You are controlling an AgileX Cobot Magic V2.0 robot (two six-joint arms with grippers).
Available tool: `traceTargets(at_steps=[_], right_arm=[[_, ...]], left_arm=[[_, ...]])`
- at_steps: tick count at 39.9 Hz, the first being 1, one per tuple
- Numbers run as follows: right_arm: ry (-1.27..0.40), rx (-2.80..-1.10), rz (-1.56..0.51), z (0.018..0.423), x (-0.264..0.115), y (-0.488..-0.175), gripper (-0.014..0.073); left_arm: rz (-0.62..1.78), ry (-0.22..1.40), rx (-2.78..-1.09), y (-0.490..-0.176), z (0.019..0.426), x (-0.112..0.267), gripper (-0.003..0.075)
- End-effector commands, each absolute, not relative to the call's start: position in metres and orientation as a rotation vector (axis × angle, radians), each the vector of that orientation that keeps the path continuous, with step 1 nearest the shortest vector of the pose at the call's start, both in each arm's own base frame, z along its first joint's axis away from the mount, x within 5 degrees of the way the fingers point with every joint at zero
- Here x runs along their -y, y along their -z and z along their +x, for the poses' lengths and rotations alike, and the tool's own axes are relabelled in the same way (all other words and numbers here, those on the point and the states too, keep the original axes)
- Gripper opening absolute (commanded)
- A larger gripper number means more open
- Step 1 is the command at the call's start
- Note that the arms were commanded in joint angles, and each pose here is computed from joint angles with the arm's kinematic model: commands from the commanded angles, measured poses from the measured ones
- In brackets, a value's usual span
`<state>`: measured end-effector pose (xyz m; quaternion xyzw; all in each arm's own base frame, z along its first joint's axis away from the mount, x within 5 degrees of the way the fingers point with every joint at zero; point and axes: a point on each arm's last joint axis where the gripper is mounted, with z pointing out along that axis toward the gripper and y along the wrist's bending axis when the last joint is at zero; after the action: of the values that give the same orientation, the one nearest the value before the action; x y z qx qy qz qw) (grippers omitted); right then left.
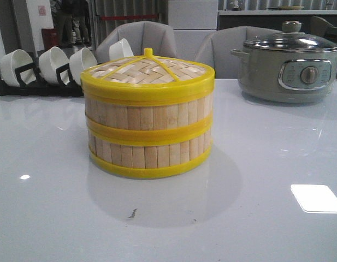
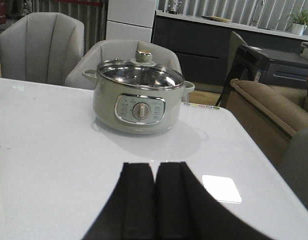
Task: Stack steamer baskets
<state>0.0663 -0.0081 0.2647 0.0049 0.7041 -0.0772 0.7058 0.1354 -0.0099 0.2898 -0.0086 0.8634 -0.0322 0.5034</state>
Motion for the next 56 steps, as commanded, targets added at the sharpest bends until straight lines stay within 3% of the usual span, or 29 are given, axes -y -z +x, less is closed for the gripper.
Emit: traceTargets(at_steps=[1,22,36,47,56], right_arm=[[0.182,-1.445,-0.005,0.065,0.007,-0.284,0.0074],[0.182,-1.445,-0.005,0.065,0.007,-0.284,0.0074],[0.182,-1.445,-0.005,0.065,0.007,-0.284,0.0074],[0.182,-1.445,-0.005,0.065,0.007,-0.284,0.0074],[0.182,-1.445,-0.005,0.065,0.007,-0.284,0.0074]], left_arm=[[-0.024,0.100,-1.976,-0.306,0.139,0.011,0.0083],[-0.025,0.105,-1.950,-0.309,0.135,0.011,0.0083],[-0.027,0.132,-1.737,-0.327,0.099,0.008,0.0084],[-0.008,0.171,-1.467,-0.283,0.073,0.007,0.0084],[-0.013,0.191,-1.393,-0.243,0.060,0.006,0.0084]])
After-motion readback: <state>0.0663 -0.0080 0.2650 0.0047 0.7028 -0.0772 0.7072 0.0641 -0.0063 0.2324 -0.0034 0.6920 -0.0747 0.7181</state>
